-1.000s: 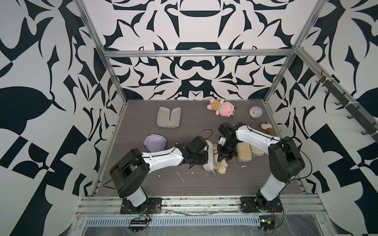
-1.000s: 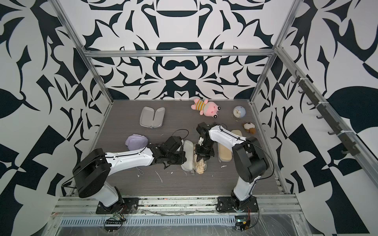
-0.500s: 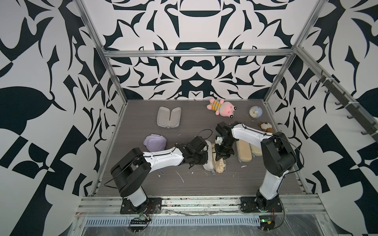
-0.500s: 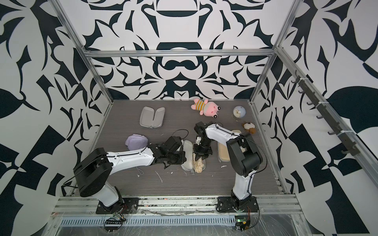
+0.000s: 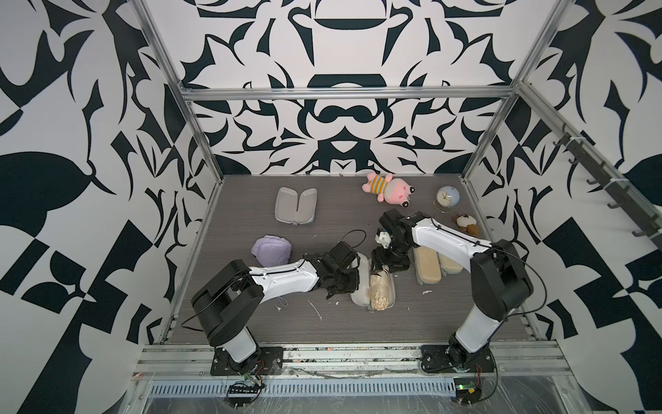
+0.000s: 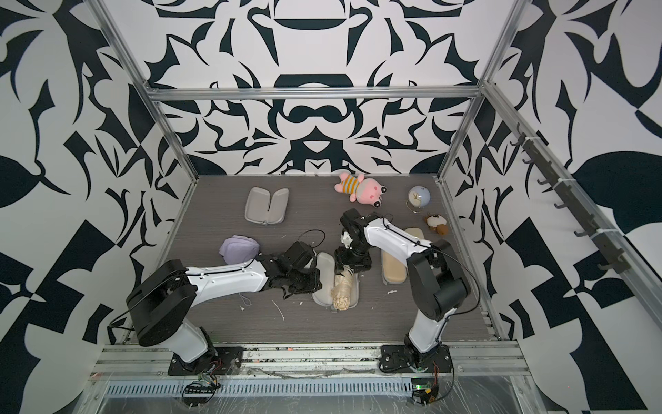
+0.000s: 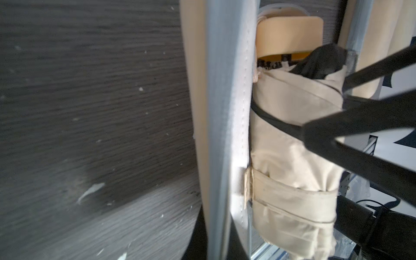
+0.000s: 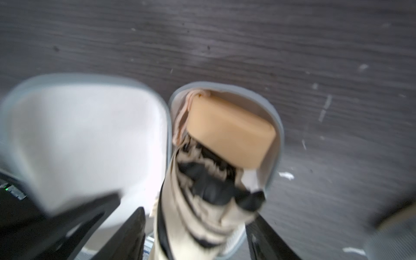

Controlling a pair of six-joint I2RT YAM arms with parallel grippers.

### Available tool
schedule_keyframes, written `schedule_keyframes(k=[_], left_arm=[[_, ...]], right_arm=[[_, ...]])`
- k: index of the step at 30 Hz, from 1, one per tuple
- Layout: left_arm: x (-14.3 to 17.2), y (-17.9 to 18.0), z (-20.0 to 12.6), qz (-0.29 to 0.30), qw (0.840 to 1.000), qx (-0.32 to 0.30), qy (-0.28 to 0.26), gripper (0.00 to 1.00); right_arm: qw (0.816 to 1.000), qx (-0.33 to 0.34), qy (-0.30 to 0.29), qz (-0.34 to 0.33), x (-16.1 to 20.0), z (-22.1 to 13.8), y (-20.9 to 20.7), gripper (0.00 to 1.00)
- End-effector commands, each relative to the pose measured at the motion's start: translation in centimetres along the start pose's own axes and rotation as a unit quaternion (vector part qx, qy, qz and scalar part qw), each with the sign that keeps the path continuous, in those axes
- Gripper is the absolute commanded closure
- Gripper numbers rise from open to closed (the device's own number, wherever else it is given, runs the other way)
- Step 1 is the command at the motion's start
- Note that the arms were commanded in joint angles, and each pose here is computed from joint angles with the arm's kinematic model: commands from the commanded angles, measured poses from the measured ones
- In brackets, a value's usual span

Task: Put umbrellas into zippered umbrella sleeves
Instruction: Adjust the umbrella in the umbrella sleeve.

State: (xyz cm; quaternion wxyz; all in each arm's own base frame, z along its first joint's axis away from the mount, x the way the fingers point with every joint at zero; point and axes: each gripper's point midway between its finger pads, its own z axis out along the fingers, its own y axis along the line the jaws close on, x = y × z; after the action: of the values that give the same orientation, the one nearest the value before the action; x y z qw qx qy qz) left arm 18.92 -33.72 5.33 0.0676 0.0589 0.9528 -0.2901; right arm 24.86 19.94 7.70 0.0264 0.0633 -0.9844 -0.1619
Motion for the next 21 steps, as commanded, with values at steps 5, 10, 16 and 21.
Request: schedule_keyframes(k=[5, 10, 16, 21], left_arm=[[0.8, 0.0, -0.5, -0.007, 1.000, 0.007, 0.015, 1.00], [0.9, 0.0, -0.7, -0.004, 1.000, 0.007, 0.015, 1.00], [1.2, -0.9, -0.8, 0.015, 0.999, 0.025, 0.028, 1.00], [1.7, -1.6, -0.9, 0.037, 0.997, 0.044, 0.043, 1.00]], right_arm=[[0.999, 0.024, 0.018, 0.021, 4.6, 0.3, 0.8, 0.41], [0.997, 0.071, 0.030, 0.027, 5.8, 1.4, -1.2, 0.52], [0.992, 0.117, 0.024, -0.029, 3.4, 2.4, -2.1, 0.63], [0.988, 0.140, 0.010, -0.058, 1.5, 2.6, -2.2, 0.74]])
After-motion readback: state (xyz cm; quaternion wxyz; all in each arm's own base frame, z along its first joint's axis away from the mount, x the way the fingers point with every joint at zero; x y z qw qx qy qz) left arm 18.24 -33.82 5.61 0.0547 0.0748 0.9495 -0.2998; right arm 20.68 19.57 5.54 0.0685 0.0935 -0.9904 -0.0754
